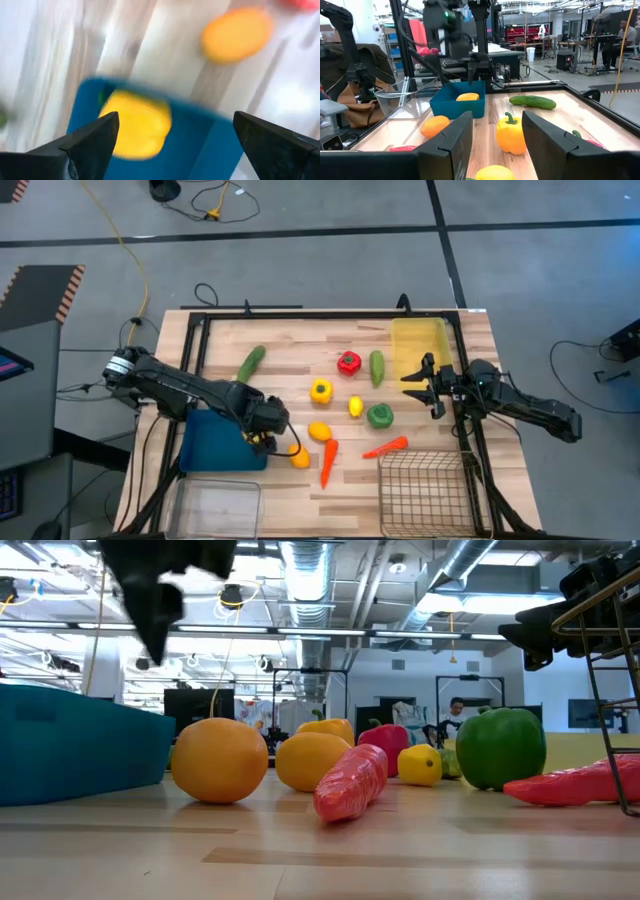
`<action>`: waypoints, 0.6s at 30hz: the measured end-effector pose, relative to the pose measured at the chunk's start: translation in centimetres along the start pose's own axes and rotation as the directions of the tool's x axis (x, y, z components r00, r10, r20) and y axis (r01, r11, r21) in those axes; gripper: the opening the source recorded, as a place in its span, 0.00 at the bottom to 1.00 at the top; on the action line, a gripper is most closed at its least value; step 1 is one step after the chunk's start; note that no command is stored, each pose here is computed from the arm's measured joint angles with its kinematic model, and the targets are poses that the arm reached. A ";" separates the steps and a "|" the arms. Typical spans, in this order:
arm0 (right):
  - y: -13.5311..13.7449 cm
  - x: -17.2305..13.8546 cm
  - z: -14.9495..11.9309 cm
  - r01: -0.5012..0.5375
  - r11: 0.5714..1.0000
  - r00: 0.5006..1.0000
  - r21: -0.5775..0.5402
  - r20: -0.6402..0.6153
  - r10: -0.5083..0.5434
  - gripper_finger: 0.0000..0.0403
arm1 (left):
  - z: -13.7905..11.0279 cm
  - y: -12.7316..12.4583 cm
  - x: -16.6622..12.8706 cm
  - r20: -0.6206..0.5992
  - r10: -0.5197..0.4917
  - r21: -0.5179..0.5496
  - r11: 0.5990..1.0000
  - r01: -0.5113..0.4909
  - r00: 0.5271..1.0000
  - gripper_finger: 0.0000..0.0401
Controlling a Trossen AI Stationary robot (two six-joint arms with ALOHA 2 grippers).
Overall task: Sort produce into baskets
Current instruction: Put the yellow bell pepper into the blue bin
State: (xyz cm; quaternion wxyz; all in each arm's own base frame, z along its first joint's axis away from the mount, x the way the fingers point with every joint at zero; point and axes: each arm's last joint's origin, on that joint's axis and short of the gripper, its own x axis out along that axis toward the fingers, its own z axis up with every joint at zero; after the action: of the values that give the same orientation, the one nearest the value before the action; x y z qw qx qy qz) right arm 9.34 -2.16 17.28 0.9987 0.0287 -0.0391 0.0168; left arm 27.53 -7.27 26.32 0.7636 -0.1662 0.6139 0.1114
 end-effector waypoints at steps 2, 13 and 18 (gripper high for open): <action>0.0 0.0 0.0 0.000 1.000 1.000 0.001 0.000 0.000 0.49 | 0.9 -0.4 -0.6 0.099 -0.003 0.005 1.000 0.003 0.995 0.94; 0.0 0.0 0.0 0.000 1.000 1.000 0.003 0.000 0.000 0.49 | 4.2 -1.5 -1.7 0.464 -0.058 0.179 0.983 -0.030 0.884 0.94; 0.0 0.0 0.0 0.000 1.000 1.000 0.002 0.000 0.000 0.49 | 5.4 -0.7 -2.0 0.542 -0.005 0.107 0.992 -0.063 0.841 0.94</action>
State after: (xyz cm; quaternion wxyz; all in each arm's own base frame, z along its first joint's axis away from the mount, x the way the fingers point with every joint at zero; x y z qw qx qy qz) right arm 9.34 -2.16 17.28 0.9987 0.0298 -0.0391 0.0168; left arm 32.21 -5.69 29.37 0.9126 -0.0725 0.3816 0.1279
